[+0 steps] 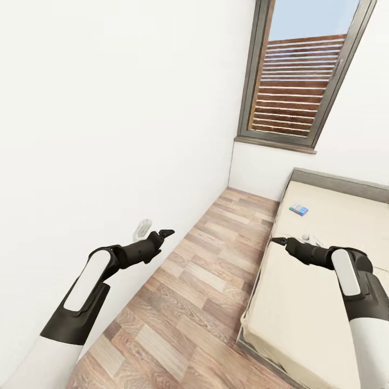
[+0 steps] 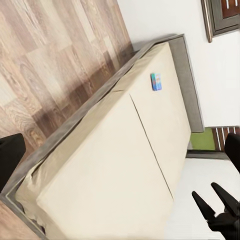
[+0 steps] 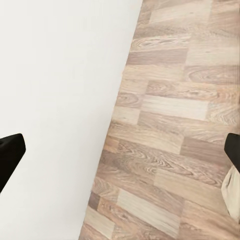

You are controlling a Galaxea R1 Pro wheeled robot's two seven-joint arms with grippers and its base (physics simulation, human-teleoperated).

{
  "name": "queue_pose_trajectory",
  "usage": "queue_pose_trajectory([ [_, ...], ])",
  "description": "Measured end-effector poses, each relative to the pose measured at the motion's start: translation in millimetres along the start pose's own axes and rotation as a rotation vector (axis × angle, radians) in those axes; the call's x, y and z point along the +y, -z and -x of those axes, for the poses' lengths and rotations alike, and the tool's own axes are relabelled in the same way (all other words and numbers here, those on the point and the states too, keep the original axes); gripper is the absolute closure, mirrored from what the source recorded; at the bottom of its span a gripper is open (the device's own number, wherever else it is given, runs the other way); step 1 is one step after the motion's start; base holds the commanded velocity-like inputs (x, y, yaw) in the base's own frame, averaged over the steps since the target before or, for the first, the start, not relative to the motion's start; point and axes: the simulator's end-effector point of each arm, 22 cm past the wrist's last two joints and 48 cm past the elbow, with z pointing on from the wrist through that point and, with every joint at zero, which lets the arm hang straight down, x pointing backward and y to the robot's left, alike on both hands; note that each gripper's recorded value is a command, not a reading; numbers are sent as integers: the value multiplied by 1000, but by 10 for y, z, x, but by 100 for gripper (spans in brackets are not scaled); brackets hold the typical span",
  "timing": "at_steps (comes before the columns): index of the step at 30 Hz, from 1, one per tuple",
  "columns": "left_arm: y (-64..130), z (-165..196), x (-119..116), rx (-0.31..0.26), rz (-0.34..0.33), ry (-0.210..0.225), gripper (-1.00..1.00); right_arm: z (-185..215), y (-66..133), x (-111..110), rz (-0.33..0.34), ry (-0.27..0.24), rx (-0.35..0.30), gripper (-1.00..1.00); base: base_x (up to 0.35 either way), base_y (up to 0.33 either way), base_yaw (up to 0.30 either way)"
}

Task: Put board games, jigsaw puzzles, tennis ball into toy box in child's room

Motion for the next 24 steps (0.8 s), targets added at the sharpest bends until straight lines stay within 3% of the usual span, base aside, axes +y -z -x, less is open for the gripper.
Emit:
queue_pose_trajectory([
  [14,3,2,-7,0,-3,-1,-100,103,-93,-126,-15,-12,-79,-100,0,0,-29],
  [18,5,3,-12,2,-5,-2,-100,112,-95,-78,-9,3,-81,-100,0,0,-5],
  [24,9,26,-40,1,-10,-6,-100,97,-109,144,20,65,-76,-100,0,0,-23],
])
